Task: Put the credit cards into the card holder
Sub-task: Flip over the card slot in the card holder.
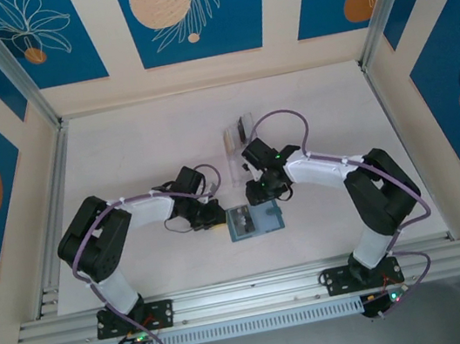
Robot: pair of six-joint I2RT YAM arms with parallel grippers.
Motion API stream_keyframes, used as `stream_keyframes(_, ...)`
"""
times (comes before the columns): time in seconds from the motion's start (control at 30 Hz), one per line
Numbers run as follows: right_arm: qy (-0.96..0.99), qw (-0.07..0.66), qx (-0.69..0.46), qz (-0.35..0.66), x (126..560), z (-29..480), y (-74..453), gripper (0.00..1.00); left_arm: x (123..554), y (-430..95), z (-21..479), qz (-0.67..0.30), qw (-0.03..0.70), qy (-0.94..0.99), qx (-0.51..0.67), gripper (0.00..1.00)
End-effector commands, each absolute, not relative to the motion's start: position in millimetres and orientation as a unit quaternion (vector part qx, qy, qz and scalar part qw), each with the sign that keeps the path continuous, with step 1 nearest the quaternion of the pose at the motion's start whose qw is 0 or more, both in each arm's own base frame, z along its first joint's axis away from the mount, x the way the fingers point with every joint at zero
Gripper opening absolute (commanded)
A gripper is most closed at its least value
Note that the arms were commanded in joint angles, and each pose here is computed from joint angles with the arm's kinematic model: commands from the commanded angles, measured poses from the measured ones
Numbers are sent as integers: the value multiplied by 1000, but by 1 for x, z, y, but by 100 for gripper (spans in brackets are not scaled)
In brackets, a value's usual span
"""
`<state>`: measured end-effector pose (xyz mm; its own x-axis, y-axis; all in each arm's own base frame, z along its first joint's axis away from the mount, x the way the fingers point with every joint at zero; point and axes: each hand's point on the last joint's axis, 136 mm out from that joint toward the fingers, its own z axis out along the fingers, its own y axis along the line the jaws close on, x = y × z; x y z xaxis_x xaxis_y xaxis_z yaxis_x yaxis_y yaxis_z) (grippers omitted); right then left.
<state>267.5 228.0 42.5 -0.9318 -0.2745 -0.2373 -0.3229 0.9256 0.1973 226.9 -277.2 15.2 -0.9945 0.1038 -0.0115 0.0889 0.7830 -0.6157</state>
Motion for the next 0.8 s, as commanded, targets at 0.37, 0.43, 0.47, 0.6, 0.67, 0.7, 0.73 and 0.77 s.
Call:
stream_keyframes(0.37,971,151,-152,103,257,71,224,35,221,-284,0,327,20,-943,-61,12)
stream_keyframes(0.43,969,161,-151,107,254,77,223,35,221,-283,0,328,18,-943,-61,12)
stream_keyframes(0.47,969,164,-151,107,252,79,221,35,220,-283,0,328,18,-943,-62,12)
stream_keyframes(0.6,972,153,-150,99,244,68,215,31,219,-283,-1,326,21,-943,-63,12)
stream_keyframes(0.67,972,149,-153,99,240,62,215,28,219,-282,0,326,20,-943,-63,12)
stream_keyframes(0.7,972,149,-153,99,238,58,215,28,219,-282,-1,325,20,-944,-63,12)
stream_keyframes(0.73,973,147,-151,99,237,55,214,28,219,-282,0,324,20,-944,-64,12)
stream_keyframes(0.77,973,145,-150,100,237,52,214,28,219,-282,-1,324,20,-944,-63,12)
